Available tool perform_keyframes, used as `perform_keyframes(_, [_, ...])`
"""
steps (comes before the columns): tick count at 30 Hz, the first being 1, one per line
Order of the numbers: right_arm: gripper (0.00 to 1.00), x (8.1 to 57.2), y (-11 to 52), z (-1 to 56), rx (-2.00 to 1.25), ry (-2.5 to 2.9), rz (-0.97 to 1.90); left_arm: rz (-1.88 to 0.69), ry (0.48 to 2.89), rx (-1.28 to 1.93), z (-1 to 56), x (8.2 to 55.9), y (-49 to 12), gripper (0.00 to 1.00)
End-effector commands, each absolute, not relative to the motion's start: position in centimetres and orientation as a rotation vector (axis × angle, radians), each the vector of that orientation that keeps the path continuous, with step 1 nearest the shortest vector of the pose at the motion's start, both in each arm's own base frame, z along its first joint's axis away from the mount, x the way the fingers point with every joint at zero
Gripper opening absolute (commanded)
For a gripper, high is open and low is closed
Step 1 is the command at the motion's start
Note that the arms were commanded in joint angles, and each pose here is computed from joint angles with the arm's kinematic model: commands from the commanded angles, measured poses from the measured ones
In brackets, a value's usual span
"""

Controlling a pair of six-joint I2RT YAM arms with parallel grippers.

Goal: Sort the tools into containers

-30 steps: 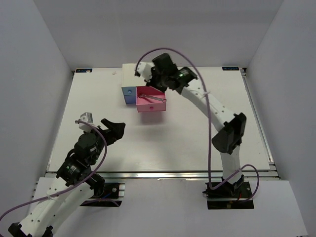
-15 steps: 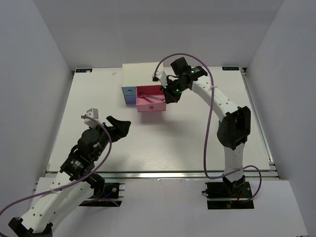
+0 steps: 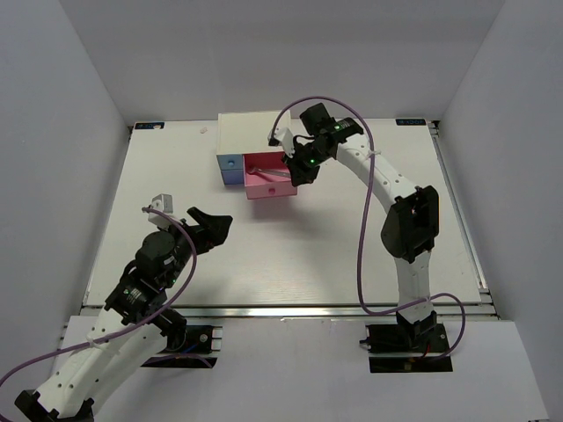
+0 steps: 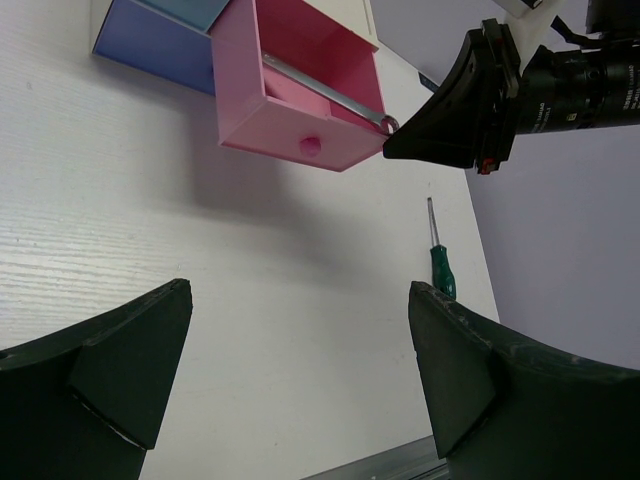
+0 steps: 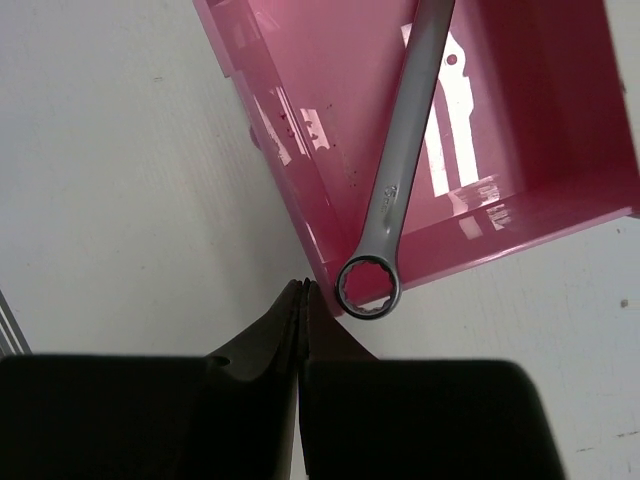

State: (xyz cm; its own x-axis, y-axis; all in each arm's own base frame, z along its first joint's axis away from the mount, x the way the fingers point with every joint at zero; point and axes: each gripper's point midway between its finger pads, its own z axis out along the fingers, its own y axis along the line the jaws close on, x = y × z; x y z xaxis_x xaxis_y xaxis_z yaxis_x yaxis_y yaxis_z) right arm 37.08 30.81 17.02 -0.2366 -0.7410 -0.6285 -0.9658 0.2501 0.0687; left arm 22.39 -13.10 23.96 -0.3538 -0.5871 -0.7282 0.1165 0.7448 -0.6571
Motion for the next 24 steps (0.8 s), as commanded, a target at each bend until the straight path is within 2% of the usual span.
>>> perform_keyframes(1, [0.0, 38.9, 31.5, 19.7, -1.521, 1.96, 0.583, -0.783, 1.783, -0.361, 24.8, 22.2, -13.2, 0.98])
perform_keyframes(11, [0.0, 37.6, 31.2, 22.2, -1.516, 1.894, 0.6, -0.782, 1.792, -0.364, 24.3, 22.1, -13.3, 0.98])
perform_keyframes(21, [0.0, 40.3, 31.1, 22.7, -1.457, 1.881, 0.481, -0.775, 1.795, -0.36, 24.4, 22.1, -13.2, 0.98])
perform_keyframes(24, [0.08, 40.7, 30.8, 21.9, -1.446, 1.904, 0.45, -0.786, 1.789, -0.367, 24.3, 22.1, -13.2, 0.98])
